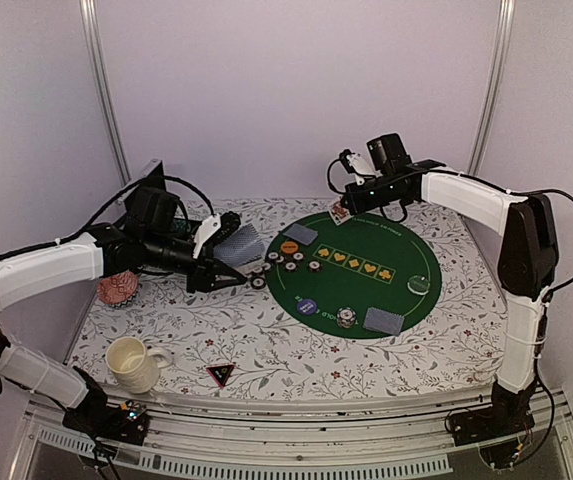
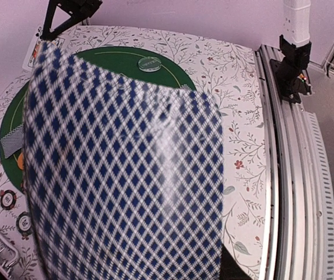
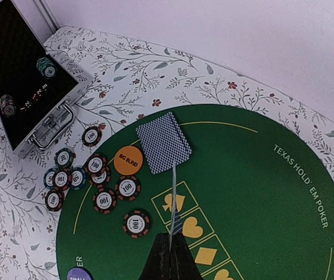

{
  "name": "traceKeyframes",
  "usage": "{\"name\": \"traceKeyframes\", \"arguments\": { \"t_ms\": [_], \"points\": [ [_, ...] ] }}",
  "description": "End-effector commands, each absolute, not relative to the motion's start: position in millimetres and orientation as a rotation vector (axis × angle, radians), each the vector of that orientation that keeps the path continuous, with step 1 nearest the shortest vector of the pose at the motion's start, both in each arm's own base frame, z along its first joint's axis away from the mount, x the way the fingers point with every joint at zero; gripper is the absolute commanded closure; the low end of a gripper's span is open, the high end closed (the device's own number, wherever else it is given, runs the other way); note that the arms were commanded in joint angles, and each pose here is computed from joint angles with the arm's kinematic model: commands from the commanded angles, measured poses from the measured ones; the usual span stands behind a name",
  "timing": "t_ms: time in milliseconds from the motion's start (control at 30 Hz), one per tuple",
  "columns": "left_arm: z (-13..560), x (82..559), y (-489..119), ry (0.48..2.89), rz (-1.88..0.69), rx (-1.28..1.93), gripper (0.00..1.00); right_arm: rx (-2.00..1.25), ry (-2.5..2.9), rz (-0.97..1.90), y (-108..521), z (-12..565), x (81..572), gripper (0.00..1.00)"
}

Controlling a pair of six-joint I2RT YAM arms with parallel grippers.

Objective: Distribute texas hold em gaming equipment
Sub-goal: Flop the poker card in the community card area.

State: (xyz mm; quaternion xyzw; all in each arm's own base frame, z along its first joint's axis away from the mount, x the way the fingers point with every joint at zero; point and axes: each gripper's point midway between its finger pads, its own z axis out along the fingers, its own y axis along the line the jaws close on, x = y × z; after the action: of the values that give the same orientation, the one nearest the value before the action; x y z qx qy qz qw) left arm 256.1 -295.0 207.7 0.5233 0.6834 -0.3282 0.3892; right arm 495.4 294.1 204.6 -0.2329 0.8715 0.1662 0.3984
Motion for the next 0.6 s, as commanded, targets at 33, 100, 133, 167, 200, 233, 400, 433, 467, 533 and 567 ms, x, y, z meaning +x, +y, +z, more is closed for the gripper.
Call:
{"name": "traceKeyframes", "arguments": {
  "t_ms": [33,100,133,167,200,233,400,433,467,533,567],
  "points": [
    [221.0,259.0,-295.0,1.686,-0.811,1.324,0.82,-0.603,2.231,0.597,302.1,203.4,490.4,0.99],
    [220.3,259.1,-294.9,1.690,-0.814,1.323,0.82,-0.615,2.231,0.616,302.3,202.7,489.0,0.99],
    [220.6,259.1,-295.4,1.688,-0.815,1.324,0.82,-0.626,2.233,0.625,303.3,201.2,487.9,0.99],
    [220.9,258.7,-295.6,1.687,-0.818,1.325,0.82,-0.633,2.236,0.631,303.6,199.5,487.1,0.99],
    [220.9,258.8,-295.6,1.687,-0.818,1.324,0.82,-0.641,2.237,0.639,304.3,198.5,486.4,0.99],
    [220.7,258.7,-295.6,1.688,-0.818,1.325,0.82,-0.650,2.239,0.650,305.3,197.2,485.3,0.99],
    [221.5,258.8,-295.4,1.685,-0.815,1.324,0.82,-0.668,2.240,0.745,308.8,195.9,482.7,0.99],
    [221.1,258.6,-295.3,1.687,-0.816,1.325,0.82,-0.667,2.240,0.764,308.4,196.2,482.9,0.99],
    [221.3,258.6,-295.3,1.686,-0.815,1.325,0.82,-0.665,2.241,0.790,308.5,196.1,482.9,0.99],
    [221.7,258.4,-295.1,1.684,-0.814,1.325,0.82,-0.670,2.243,0.833,308.2,195.6,482.2,0.99],
    [221.1,258.3,-294.9,1.685,-0.814,1.325,0.82,-0.693,2.237,0.850,309.9,195.6,480.0,0.99]
  ]
}}
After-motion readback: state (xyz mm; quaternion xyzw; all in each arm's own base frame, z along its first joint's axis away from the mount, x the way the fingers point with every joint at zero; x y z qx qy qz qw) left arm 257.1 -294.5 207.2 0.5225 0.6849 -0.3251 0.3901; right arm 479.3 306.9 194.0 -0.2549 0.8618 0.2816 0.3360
